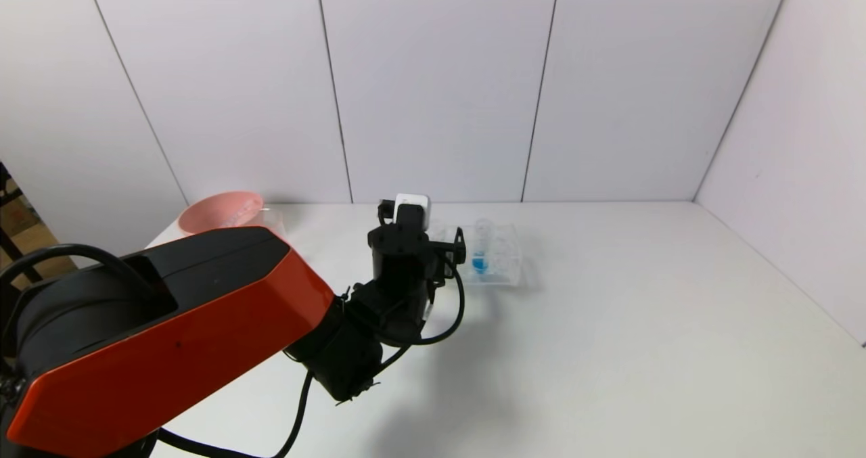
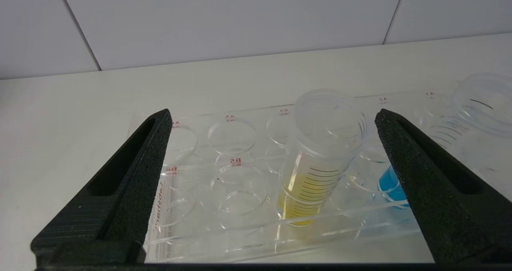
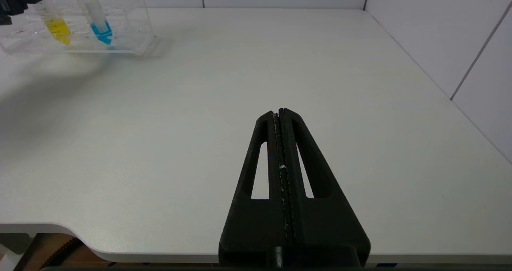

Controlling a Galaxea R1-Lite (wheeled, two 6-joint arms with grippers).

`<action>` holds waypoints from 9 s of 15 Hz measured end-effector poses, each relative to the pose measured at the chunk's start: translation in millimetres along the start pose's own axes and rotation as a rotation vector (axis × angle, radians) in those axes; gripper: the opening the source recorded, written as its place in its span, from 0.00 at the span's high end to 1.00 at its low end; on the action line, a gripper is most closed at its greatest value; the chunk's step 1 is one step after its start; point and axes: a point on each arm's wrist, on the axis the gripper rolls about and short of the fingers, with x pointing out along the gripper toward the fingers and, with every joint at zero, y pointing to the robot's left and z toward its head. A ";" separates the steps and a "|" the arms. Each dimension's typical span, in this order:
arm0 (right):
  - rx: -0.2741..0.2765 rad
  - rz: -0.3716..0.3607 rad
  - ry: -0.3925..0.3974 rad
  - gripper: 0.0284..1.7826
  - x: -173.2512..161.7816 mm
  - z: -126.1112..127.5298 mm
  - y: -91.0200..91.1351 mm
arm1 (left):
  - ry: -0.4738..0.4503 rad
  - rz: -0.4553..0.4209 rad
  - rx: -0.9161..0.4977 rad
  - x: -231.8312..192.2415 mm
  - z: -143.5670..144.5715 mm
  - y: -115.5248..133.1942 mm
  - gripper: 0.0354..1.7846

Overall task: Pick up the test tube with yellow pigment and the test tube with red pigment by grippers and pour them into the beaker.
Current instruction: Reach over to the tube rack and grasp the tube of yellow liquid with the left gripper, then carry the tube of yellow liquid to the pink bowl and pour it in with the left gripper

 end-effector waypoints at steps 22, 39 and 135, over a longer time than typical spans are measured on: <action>0.000 0.000 0.000 0.95 0.0 0.0 0.0 | 0.008 -0.011 0.026 12.5 -7.7 2.0 0.76; 0.000 0.000 0.000 0.95 0.0 0.0 0.0 | 0.073 -0.083 0.076 14.7 21.3 11.9 0.76; 0.000 0.000 0.000 0.95 0.0 0.0 0.0 | 0.189 0.130 0.082 -77.5 169.7 329.1 0.76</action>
